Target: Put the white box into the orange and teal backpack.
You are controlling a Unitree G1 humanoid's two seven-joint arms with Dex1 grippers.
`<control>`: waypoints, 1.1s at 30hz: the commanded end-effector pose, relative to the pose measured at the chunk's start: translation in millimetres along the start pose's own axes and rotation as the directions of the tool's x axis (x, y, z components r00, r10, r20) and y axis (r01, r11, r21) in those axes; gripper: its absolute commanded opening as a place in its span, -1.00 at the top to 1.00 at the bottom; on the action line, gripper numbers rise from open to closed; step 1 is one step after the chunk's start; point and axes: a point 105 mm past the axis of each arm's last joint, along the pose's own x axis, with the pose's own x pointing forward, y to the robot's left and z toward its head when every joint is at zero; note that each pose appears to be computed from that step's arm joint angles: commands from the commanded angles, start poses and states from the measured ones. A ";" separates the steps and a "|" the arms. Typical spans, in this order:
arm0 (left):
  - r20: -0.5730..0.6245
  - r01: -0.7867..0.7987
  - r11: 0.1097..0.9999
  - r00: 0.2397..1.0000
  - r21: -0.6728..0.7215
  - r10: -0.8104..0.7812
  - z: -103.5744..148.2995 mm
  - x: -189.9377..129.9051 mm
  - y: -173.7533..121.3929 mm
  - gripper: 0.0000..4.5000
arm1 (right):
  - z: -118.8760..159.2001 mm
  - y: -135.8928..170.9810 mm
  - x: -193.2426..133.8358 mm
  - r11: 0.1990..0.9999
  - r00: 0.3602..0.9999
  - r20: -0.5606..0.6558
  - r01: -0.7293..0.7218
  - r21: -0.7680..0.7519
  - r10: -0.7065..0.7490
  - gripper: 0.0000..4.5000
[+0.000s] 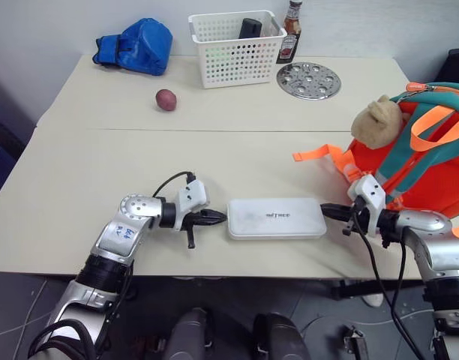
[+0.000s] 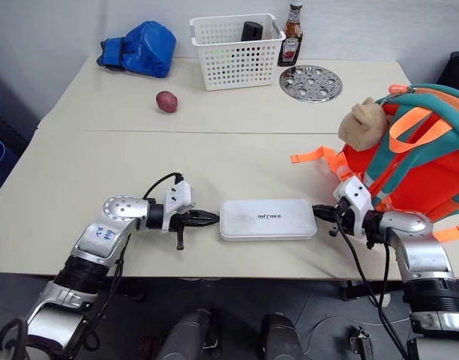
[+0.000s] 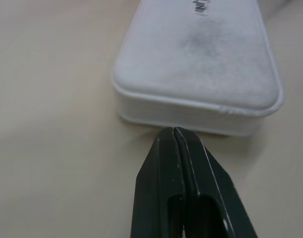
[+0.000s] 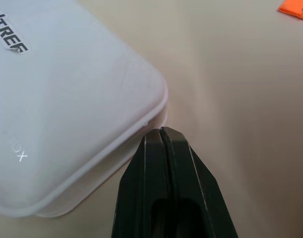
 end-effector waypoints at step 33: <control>0.212 0.292 0.475 0.953 -0.830 -0.217 54.3 48.2 -19.4 -0.99 | 9.1 20.7 1.1 0.986 0.994 -0.031 -0.106 -0.128 0.103 1.00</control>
